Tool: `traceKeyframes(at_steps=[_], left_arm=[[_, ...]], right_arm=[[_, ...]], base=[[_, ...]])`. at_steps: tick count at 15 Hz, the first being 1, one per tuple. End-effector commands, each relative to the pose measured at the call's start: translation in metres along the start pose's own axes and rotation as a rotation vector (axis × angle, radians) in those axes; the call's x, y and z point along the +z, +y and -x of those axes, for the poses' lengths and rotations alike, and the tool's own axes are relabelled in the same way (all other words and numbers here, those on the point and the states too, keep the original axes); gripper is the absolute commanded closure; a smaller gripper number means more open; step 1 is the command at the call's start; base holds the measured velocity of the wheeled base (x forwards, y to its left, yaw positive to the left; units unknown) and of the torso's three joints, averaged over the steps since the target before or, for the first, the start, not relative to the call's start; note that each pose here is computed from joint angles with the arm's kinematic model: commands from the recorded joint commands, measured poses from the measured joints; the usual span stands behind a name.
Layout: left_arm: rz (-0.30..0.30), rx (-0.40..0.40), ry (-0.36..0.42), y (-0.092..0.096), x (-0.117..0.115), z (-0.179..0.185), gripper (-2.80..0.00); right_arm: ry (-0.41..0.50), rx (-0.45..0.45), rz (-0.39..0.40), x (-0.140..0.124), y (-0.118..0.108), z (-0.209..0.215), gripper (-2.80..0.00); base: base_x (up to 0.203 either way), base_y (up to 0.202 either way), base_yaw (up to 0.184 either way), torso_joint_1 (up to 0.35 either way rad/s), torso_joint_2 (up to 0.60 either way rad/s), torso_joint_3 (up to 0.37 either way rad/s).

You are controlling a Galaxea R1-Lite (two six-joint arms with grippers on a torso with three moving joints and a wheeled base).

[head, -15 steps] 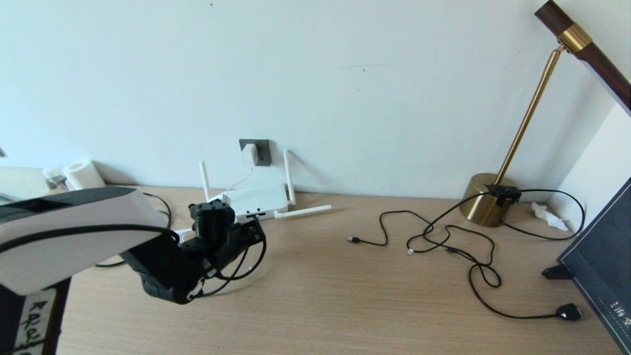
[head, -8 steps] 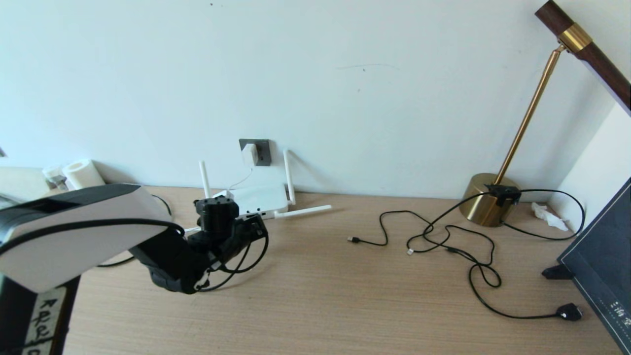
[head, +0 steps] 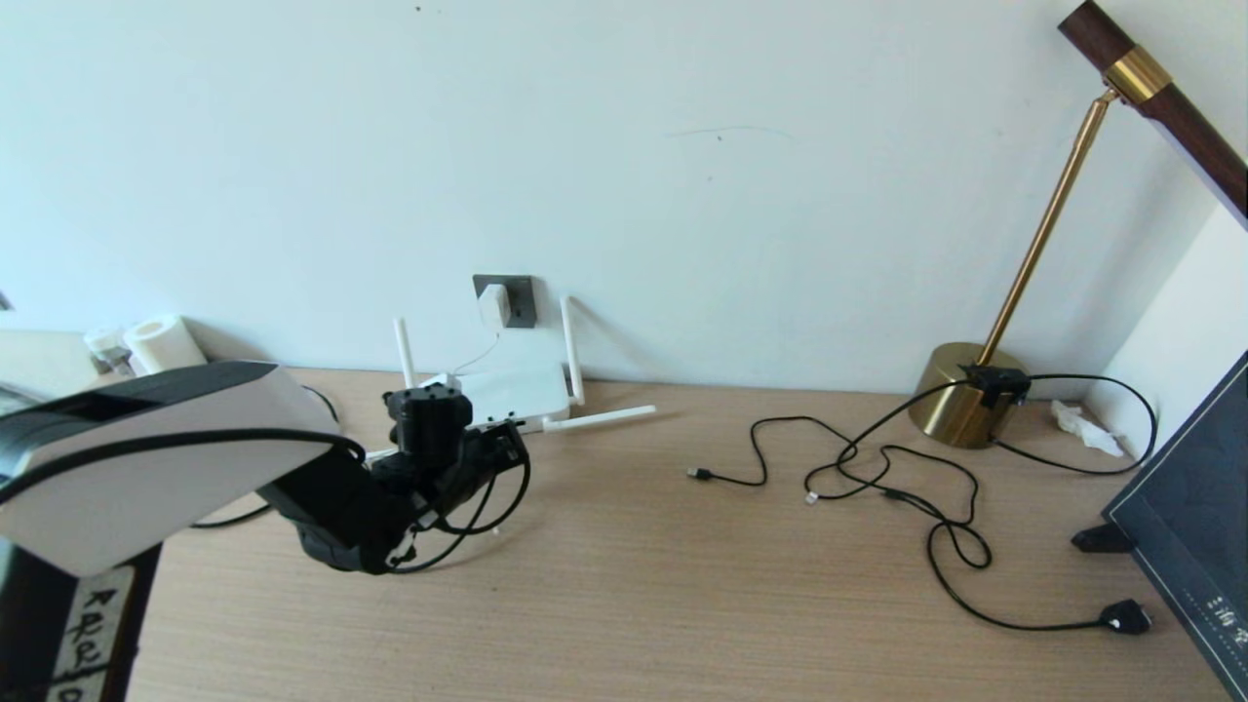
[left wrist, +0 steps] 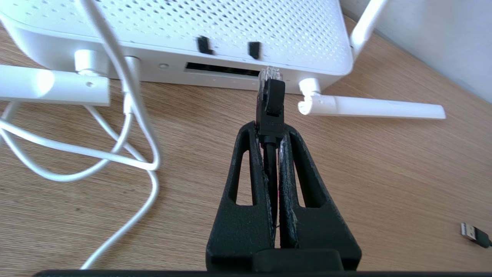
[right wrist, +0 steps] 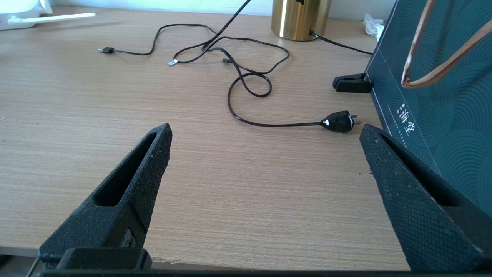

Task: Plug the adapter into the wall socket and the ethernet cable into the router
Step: Align cable and router interface

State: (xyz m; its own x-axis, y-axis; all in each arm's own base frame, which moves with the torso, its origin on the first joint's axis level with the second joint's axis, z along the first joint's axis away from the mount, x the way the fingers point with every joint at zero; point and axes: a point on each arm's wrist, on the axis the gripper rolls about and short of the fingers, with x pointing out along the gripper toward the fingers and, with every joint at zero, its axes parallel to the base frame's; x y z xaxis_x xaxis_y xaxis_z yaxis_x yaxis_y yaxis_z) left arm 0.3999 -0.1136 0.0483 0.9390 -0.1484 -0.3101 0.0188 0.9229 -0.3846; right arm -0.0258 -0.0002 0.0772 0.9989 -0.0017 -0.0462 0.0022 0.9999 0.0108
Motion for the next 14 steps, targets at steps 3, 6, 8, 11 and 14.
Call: traceKeyframes(at_steps=[3,6,8,11,14], left_arm=[[0.005,0.002,-0.001,0.001,-0.001,0.0,0.0],[0.007,0.009,0.001,0.003,-0.001,0.001,0.0],[0.007,0.012,0.003,0.005,-0.002,0.002,0.0],[0.012,0.025,-0.003,0.011,0.001,0.002,0.0],[0.017,0.035,-0.003,0.015,0.002,0.0,0.0]], right_arm=[[0.0,0.0,0.0,0.0,0.0,0.0,-2.8],[0.0,0.001,0.0,0.0,0.0,0.0,-2.8],[0.0,0.0,0.0,0.0,0.0,0.0,-2.8],[0.0,0.001,0.0,0.0,0.0,0.0,-2.8],[0.0,0.0,0.0,0.0,0.0,0.0,-2.8]], base=[[0.0,0.0,0.0,0.0,0.0,0.0],[0.0,0.0,0.0,0.0,0.0,0.0],[0.0,0.0,0.0,0.0,0.0,0.0],[0.0,0.0,0.0,0.0,0.0,0.0],[0.0,0.0,0.0,0.0,0.0,0.0]])
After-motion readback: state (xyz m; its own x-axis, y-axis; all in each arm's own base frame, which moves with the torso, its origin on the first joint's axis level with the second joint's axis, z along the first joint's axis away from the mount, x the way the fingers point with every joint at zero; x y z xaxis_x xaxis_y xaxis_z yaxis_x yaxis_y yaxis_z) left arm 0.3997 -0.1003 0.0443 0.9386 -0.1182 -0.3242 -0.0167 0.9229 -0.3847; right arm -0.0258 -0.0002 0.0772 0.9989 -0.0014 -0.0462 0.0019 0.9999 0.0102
